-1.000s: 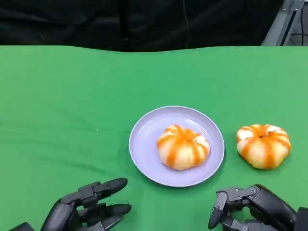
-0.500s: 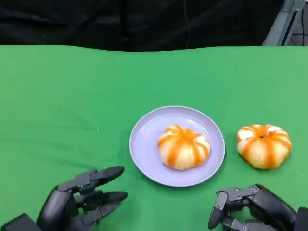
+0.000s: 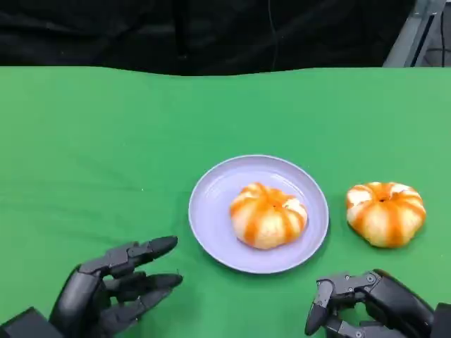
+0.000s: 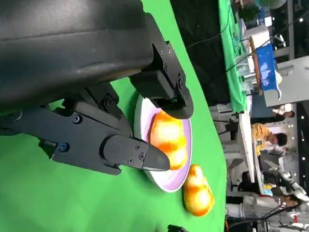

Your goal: Grasp the bread from the table and place it into the plate.

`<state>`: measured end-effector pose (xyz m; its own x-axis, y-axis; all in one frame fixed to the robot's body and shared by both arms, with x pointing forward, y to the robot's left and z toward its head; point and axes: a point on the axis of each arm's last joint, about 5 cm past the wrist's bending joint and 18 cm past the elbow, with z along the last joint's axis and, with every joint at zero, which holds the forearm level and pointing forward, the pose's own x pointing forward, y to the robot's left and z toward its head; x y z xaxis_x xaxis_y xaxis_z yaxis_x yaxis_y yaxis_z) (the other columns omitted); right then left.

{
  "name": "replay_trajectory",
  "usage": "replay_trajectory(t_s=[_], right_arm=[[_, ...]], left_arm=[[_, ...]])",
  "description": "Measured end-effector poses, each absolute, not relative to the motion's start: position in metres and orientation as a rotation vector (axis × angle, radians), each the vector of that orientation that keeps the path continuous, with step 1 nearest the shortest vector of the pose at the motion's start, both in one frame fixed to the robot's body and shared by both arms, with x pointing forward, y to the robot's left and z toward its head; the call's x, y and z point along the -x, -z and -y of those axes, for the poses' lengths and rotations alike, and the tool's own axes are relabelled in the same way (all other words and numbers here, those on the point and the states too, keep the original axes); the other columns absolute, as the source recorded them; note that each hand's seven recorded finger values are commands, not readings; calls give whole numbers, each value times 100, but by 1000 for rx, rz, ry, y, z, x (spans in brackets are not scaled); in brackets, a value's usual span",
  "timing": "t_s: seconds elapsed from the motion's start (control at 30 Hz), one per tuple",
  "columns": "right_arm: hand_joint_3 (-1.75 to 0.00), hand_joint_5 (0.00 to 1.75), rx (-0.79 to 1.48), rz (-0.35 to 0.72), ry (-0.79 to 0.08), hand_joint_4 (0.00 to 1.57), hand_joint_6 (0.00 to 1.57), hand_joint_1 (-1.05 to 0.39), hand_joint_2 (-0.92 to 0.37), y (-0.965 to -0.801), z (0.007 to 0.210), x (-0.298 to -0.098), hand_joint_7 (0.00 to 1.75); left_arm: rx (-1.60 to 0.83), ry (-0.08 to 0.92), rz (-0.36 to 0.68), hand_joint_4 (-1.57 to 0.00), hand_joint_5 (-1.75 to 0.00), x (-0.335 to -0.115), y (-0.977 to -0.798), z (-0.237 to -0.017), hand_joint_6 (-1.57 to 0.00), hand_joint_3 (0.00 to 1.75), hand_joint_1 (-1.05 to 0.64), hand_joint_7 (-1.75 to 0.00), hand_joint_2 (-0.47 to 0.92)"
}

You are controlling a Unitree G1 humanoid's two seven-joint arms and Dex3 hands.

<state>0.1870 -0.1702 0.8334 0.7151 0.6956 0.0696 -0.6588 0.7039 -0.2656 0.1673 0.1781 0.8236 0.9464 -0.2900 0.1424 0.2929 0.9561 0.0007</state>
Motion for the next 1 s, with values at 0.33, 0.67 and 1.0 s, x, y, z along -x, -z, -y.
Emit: replay_trajectory(t_s=[0.33, 0.67, 1.0], right_arm=[[-47, 156, 230, 170, -756, 70, 79, -7, -92, -833, 170, -187, 109], [-47, 157, 231, 169, -757, 70, 79, -6, -92, -834, 171, -187, 107], [-47, 158, 231, 169, -757, 70, 79, -6, -92, -834, 171, -187, 107]], left_arm=[[29, 290, 143, -101, 0, -168, -823, -179, -80, 18, -37, 0, 92], [36, 298, 155, -98, 0, -170, -822, -179, -80, 13, 1, 0, 92], [43, 297, 162, -98, 0, -172, -823, -179, -80, 13, 1, 0, 92]])
